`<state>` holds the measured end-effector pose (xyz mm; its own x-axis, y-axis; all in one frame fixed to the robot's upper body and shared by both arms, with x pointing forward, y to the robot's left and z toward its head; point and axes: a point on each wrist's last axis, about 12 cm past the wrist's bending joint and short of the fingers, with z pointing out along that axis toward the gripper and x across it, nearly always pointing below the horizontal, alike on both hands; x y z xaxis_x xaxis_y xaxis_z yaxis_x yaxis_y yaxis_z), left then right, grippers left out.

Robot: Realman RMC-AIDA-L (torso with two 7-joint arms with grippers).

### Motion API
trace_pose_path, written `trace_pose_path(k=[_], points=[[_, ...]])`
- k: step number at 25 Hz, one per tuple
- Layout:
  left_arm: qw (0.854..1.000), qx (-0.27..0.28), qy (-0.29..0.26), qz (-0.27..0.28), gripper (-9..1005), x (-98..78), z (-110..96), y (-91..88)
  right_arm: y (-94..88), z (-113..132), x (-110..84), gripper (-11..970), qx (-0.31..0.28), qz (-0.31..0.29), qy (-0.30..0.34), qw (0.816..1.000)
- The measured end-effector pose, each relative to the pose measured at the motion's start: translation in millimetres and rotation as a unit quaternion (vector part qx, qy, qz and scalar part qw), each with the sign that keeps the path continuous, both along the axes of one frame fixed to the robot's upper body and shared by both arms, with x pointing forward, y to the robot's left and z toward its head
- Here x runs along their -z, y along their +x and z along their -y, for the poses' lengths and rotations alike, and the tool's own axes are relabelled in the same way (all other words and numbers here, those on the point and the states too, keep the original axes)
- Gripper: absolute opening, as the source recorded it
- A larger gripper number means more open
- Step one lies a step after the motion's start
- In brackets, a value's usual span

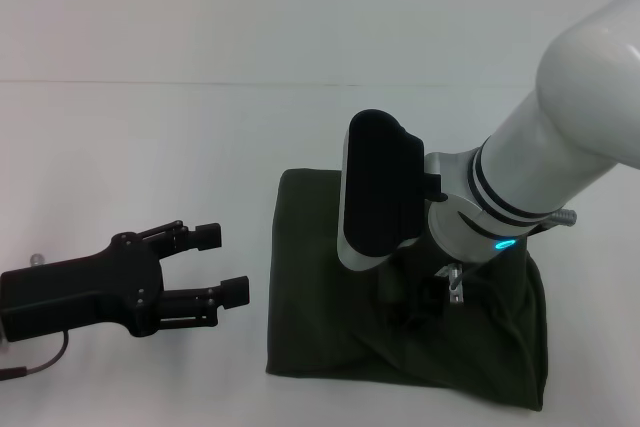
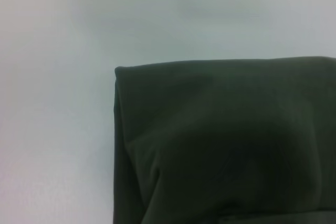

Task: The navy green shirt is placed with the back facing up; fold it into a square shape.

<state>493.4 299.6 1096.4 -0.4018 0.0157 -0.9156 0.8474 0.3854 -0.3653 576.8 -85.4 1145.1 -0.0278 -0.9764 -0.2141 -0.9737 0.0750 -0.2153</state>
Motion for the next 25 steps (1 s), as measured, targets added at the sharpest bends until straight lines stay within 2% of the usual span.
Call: trace_pose_path(k=[2,9,14,22,25], points=[[1.0,0.0,-0.001,0.0,950,0.2,0.4,0.1,0.2,0.2,0.8,761,0.001,0.001,0.0,1.0],[1.0,0.0,-0.001,0.0,950,0.3,0.0,-0.2,2.9,2.9,4.7,579,0.007,0.005,-0.009,1.0],[1.0,0.001,0.0,0.0,950,-0.1,0.1,0.3,3.2,3.4,5.4,365,0.009,0.006,-0.008,1.0],[1.0,0.002,0.0,0.002,950,-1.0,0.3,1.6,3.2,5.0,5.5,148,0.013,0.003,-0.005,1.0],[1.0,0.002,0.001,0.002,950,-1.2,0.2,1.6,3.4,5.9,4.0,100,0.021,0.002,0.001,1.0]])
